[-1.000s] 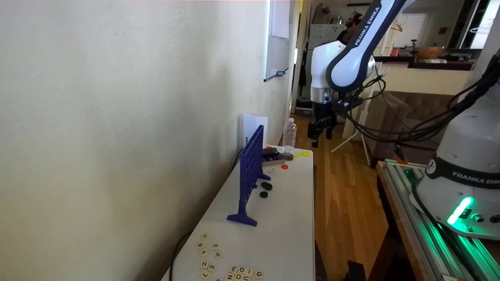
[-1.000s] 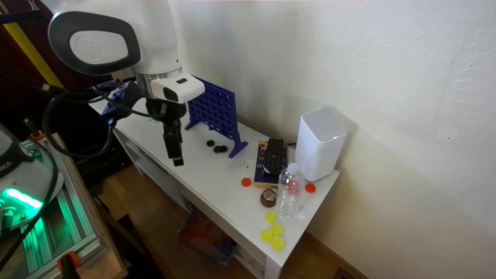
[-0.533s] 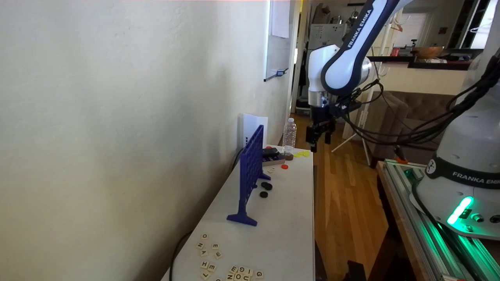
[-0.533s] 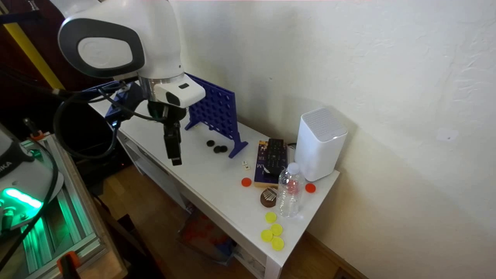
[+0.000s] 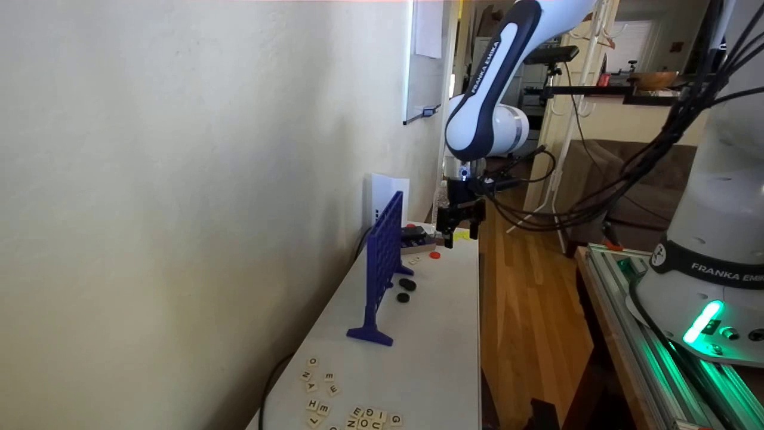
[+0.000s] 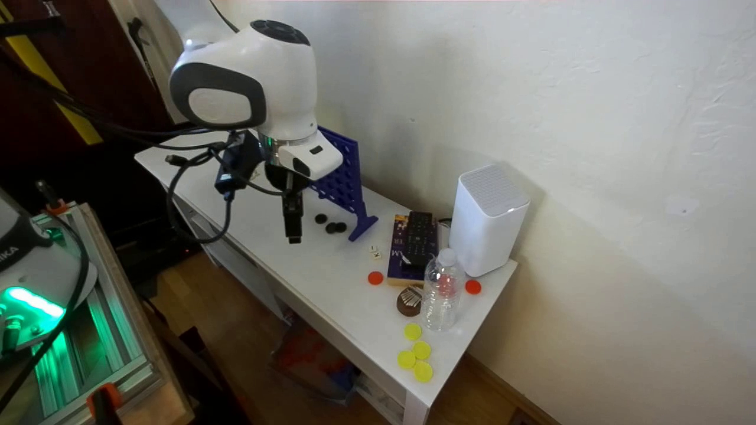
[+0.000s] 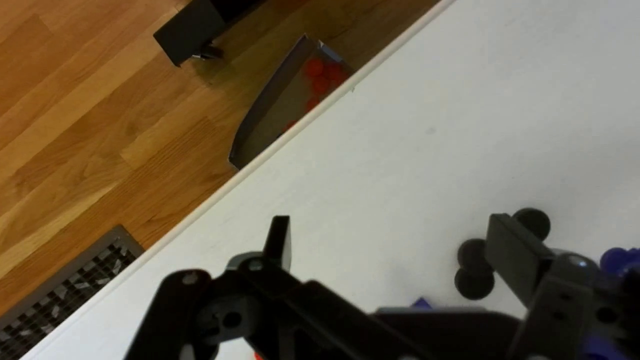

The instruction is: Pick up the red token closest to the purple object and place it in the purple on the far right

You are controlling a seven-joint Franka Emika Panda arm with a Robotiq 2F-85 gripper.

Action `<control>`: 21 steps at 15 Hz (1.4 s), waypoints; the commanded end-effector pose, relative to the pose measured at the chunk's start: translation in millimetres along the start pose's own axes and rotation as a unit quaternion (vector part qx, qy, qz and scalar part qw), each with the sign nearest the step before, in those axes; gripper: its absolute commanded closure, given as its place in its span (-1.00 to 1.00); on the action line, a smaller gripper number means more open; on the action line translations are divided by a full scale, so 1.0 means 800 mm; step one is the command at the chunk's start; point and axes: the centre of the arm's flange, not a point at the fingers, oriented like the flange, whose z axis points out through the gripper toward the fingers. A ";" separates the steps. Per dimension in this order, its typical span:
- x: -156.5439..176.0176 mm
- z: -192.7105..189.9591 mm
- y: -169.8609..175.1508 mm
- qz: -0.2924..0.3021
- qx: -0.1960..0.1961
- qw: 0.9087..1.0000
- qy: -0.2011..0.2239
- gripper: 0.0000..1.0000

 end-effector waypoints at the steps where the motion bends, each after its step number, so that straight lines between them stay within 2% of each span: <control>1: 0.068 0.028 0.016 0.015 0.011 1.000 0.013 -1.00; 6: 0.106 0.060 0.065 0.014 0.020 1.000 0.012 -1.00; 7: 0.113 0.068 0.074 0.018 0.032 0.999 0.024 -1.00; 8: 0.119 0.073 0.082 0.047 0.045 0.997 0.041 -1.00; 9: 0.097 0.051 0.069 0.031 0.020 0.999 0.021 -1.00; 11: 0.100 0.058 0.079 0.036 0.021 0.999 0.022 -1.00; 15: 0.104 0.060 0.068 0.033 0.029 0.999 0.025 -1.00; 17: 0.111 0.063 0.067 0.038 0.042 0.998 0.040 -1.00; 21: 0.124 0.068 0.071 0.043 0.042 0.997 0.054 -1.00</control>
